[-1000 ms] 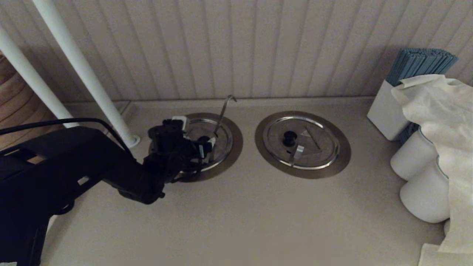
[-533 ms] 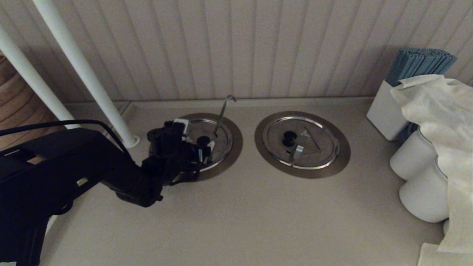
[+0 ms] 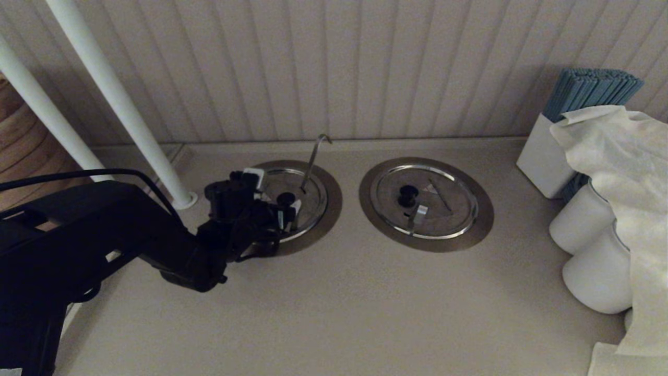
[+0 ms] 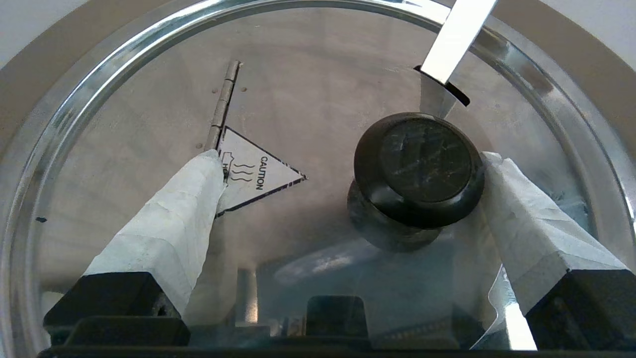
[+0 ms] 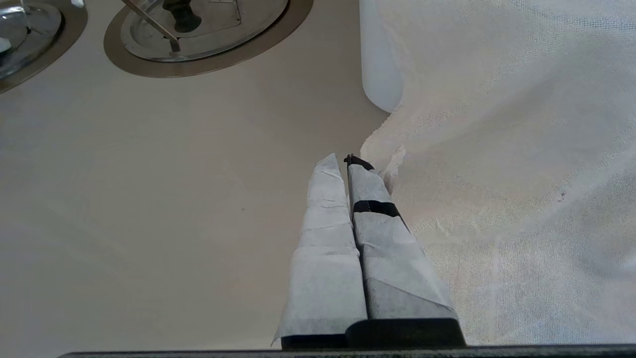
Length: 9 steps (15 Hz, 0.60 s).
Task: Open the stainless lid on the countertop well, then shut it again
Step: Open the lid
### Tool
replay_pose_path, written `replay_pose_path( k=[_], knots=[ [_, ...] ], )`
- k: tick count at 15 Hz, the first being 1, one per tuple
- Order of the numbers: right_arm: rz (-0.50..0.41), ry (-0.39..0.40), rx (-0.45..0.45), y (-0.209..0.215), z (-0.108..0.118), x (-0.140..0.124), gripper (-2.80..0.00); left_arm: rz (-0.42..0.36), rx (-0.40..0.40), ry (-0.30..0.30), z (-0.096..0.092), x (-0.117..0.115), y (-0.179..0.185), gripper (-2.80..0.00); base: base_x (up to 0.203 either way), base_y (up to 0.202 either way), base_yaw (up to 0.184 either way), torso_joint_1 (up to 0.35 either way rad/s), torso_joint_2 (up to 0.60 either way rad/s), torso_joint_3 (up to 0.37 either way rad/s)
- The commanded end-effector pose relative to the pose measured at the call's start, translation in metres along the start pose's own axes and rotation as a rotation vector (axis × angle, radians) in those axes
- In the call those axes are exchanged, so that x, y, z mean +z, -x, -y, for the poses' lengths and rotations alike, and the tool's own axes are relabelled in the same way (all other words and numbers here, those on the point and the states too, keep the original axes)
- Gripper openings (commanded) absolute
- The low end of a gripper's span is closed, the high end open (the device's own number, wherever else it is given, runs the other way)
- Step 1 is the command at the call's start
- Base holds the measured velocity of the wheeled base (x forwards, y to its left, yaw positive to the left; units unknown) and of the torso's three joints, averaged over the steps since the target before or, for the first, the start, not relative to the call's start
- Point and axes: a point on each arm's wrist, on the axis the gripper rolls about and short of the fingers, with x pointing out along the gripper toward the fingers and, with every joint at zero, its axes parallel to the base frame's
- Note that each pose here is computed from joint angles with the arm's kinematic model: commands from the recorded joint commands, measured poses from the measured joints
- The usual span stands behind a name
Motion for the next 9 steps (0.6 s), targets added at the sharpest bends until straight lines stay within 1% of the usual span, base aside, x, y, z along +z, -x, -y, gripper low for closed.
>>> replay_pose_path(
  k=[1,3,4,9],
  knots=[
    [-0.001,0.000,0.000,0.000,0.000,0.000,-2.80,0.038,0.012,0.009,-0.003,0.012,0.003,0.00,0.000,0.000,0.000,0.000,0.00,0.000],
    [-0.001,0.000,0.000,0.000,0.000,0.000,-2.80,0.058,0.011,0.021,-0.004,0.021,0.007,0.00,0.000,0.000,0.000,0.000,0.00,0.000],
    [-0.001,0.001,0.000,0.000,0.000,0.000,-2.80,0.076,0.009,0.044,-0.004,0.027,0.010,0.00,0.000,0.000,0.000,0.000,0.00,0.000],
    [-0.001,0.001,0.000,0.000,0.000,0.000,-2.80,0.114,0.012,0.060,-0.006,0.042,0.014,0.00,0.000,0.000,0.000,0.000,0.00,0.000]
  ],
)
